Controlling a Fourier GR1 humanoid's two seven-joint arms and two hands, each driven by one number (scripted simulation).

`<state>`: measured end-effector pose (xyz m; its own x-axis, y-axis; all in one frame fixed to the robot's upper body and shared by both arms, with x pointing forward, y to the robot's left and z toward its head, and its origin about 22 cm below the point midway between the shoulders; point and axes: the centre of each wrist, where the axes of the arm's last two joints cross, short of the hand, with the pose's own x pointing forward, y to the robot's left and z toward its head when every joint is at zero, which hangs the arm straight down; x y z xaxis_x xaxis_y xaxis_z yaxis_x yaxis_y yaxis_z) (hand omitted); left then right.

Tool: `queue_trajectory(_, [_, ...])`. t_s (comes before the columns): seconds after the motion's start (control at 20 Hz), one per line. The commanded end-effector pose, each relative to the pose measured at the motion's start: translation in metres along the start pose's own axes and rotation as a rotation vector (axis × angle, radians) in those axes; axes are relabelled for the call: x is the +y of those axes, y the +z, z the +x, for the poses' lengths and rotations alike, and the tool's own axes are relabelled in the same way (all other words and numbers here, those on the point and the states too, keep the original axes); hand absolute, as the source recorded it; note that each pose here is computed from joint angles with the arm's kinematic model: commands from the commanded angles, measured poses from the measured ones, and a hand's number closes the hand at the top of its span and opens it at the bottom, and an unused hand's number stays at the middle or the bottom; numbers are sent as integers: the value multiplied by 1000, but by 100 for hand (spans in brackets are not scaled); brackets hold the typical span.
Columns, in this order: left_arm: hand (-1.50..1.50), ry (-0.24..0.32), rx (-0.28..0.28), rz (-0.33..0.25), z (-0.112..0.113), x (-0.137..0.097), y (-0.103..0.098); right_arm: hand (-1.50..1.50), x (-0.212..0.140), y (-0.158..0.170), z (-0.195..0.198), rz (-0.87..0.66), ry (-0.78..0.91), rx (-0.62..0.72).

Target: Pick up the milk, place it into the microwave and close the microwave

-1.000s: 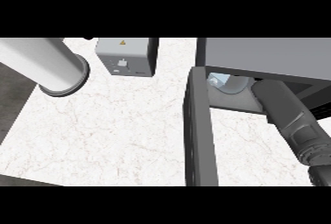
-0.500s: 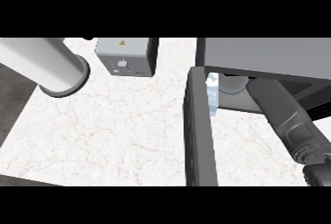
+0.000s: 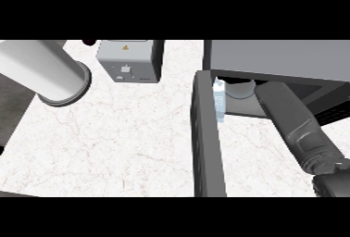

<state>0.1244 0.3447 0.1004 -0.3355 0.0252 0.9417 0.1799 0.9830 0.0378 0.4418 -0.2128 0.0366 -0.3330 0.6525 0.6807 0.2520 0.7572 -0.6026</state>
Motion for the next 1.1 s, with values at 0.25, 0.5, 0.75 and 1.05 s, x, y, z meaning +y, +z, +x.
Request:
queue_trajectory(0.25, [-150,25,-3,-68,-6,-21,-12,-150,22,30,-13,48,-326,17])
queue_trajectory(0.5, [150,77,7,-103,-11,-36,-16,-150,8,55,-43,53,-434,64])
queue_trajectory(0.75, [150,73,24,-134,-7,-63,-49,-150,15,61,-43,133,-619,77])
queue_trajectory(1.05, [150,106,92,-176,-13,-86,-54,-150,36,111,-59,143,-705,96])
